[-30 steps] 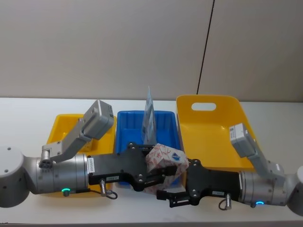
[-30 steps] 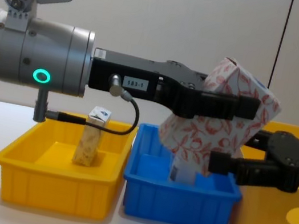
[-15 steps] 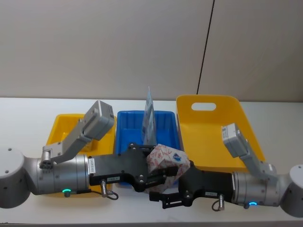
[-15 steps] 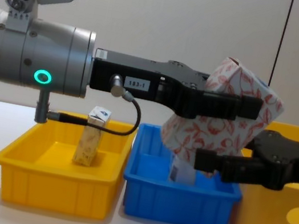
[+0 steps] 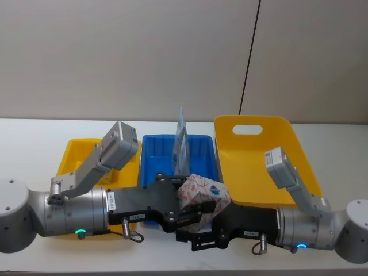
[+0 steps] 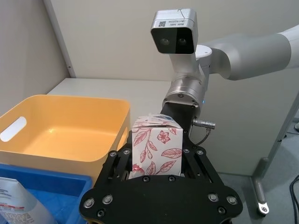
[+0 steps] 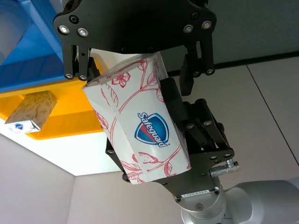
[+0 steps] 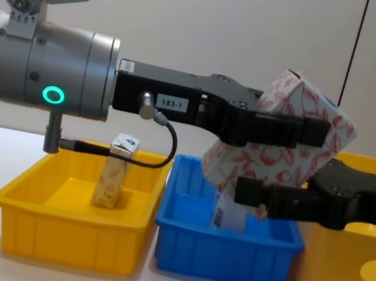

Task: Bimanual collaborative sorting of washing and personal care products

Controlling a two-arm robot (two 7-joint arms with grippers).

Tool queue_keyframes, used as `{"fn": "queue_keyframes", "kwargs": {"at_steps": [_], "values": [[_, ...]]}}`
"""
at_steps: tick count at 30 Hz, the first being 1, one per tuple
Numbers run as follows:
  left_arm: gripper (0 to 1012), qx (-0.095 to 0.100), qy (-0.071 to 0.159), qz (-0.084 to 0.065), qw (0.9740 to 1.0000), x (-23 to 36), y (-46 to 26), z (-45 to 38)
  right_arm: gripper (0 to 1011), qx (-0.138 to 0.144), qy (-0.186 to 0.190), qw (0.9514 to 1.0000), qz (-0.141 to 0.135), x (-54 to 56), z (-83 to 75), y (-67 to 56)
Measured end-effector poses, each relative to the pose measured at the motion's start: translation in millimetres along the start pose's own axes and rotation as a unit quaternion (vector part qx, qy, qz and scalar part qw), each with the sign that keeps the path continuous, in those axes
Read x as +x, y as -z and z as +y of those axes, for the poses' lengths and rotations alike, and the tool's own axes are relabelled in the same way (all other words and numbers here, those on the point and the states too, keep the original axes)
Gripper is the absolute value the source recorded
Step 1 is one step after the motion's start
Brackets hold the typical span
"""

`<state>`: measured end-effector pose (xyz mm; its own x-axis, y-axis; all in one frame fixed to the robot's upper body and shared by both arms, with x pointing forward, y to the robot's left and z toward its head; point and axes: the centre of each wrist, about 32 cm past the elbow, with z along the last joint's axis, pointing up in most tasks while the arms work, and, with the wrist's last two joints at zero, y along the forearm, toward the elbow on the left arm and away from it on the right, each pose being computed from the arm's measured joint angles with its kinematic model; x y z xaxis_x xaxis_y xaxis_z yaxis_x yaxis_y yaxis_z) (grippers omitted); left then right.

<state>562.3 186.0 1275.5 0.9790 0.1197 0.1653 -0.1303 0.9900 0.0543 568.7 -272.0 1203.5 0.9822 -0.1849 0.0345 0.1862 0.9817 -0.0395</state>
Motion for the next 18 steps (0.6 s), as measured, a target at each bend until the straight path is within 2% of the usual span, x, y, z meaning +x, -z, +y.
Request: {"fn": "queue_keyframes", "kwargs": {"at_steps": [11,18], "values": [[398,0.0,0.0,0.0,1.0,-0.2,0.1,-0.1,1000,0.006,0.002,0.9999,0.011,1.0,-0.2,0.5],[396,-0.001,0.001,0.001,1.0,-0.4,0.2,-0.8,866,0.009,0.006,0.9998,0.017,1.9,-2.0,1.1]]}}
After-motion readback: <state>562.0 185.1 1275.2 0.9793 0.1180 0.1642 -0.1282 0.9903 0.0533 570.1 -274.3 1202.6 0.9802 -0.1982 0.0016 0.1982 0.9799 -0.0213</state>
